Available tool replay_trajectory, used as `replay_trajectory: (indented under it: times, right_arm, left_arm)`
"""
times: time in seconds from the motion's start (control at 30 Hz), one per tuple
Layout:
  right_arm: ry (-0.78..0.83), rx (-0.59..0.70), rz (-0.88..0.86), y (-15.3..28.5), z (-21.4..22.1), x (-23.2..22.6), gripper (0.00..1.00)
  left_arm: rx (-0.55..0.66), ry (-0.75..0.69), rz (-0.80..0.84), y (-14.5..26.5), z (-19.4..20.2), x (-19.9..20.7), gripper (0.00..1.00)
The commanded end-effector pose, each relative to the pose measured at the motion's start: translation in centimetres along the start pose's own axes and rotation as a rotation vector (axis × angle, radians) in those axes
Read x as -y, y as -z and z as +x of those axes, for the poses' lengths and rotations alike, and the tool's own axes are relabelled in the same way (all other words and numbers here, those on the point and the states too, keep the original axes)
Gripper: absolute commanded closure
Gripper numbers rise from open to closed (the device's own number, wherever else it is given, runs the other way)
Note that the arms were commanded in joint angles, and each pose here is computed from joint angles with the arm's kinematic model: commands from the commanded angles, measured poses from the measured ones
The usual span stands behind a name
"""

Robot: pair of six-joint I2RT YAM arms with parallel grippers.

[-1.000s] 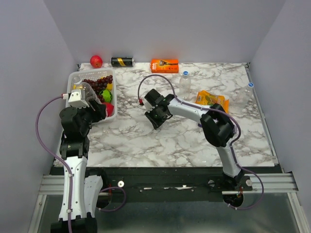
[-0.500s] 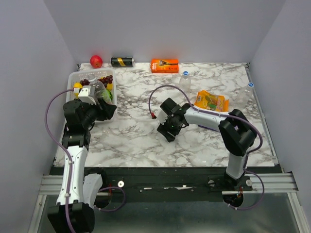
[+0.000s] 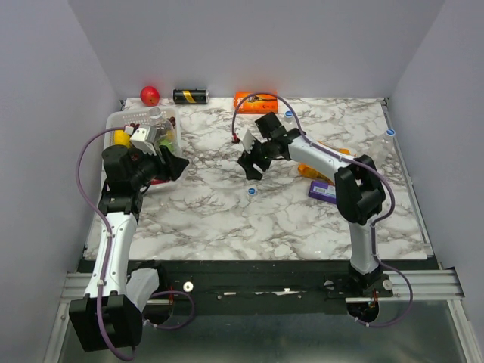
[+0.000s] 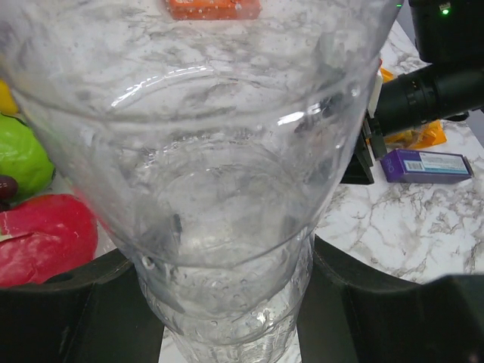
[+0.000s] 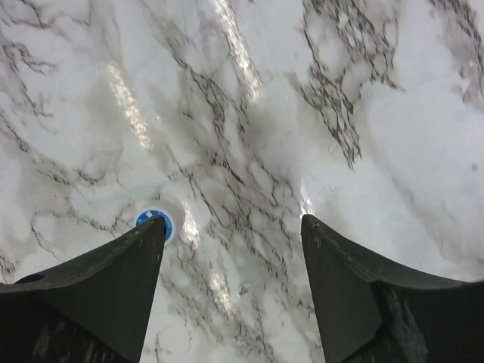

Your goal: Screw on the bottle caps

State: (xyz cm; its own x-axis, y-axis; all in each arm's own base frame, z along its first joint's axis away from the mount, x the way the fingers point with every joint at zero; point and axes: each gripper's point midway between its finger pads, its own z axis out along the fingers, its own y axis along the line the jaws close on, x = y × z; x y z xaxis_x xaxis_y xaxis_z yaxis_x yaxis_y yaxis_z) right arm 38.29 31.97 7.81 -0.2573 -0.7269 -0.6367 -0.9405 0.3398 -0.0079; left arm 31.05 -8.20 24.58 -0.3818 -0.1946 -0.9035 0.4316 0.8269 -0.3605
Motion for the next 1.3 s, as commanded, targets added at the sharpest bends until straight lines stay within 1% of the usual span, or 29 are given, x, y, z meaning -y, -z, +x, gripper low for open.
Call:
replay_trajectory:
  times: [0.0, 0.07, 0.1, 0.23, 0.37, 0.57, 0.67, 0.7, 0.8, 0.97, 1.13, 1.27]
  right_arm:
    - [0.022, 0.044, -0.211, -1.1, -1.2, -3.5, 0.19]
    - [-0.011, 0.005, -0.231, -1.9, -0.4, -4.1, 0.17]
    - [-0.019, -0.011, -0.236, -2.1, 0.0, -4.4, 0.12]
    - [-0.015, -0.048, -0.230, -2.8, 1.1, -5.5, 0.10]
    - [-0.027, -0.120, -0.159, -3.7, 2.5, -5.1, 0.15]
    - [-0.030, -0.171, -0.064, -4.0, 4.0, -3.8, 0.22]
    - [-0.032, -0.193, -0.046, -4.1, 4.7, -3.6, 0.25]
    - [-0.035, -0.198, -0.046, -4.1, 4.9, -3.6, 0.28]
    - [-0.033, -0.203, -0.048, -4.0, 5.1, -3.7, 0.32]
    - [-0.041, -0.204, -0.054, -4.0, 5.3, -4.1, 0.34]
    - [-0.033, -0.220, -0.060, -4.5, 5.5, -4.6, 0.38]
    - [-0.024, -0.236, -0.030, -4.5, 5.9, -4.6, 0.41]
  left_arm:
    - [0.021, -0.031, 0.068, -0.1, -0.9, 1.4, 0.71]
    - [0.022, -0.021, 0.067, -0.1, -0.9, 1.5, 0.71]
    - [0.023, -0.018, 0.066, -0.1, -0.9, 1.5, 0.71]
    - [0.029, -0.018, 0.061, 0.0, -0.8, 1.4, 0.70]
    - [0.024, -0.012, 0.057, -0.1, -0.6, 1.2, 0.70]
    - [0.024, -0.012, 0.054, -0.1, -0.5, 1.2, 0.69]
    - [0.020, -0.007, 0.051, -0.2, -0.2, 1.1, 0.68]
    - [0.020, -0.004, 0.053, -0.2, -0.2, 1.1, 0.68]
    - [0.023, 0.000, 0.052, -0.2, -0.2, 1.1, 0.68]
    - [0.026, 0.008, 0.050, -0.3, -0.1, 1.0, 0.67]
    - [0.021, 0.012, 0.049, -0.3, 0.0, 1.0, 0.67]
    - [0.023, 0.007, 0.049, -0.3, -0.1, 1.0, 0.67]
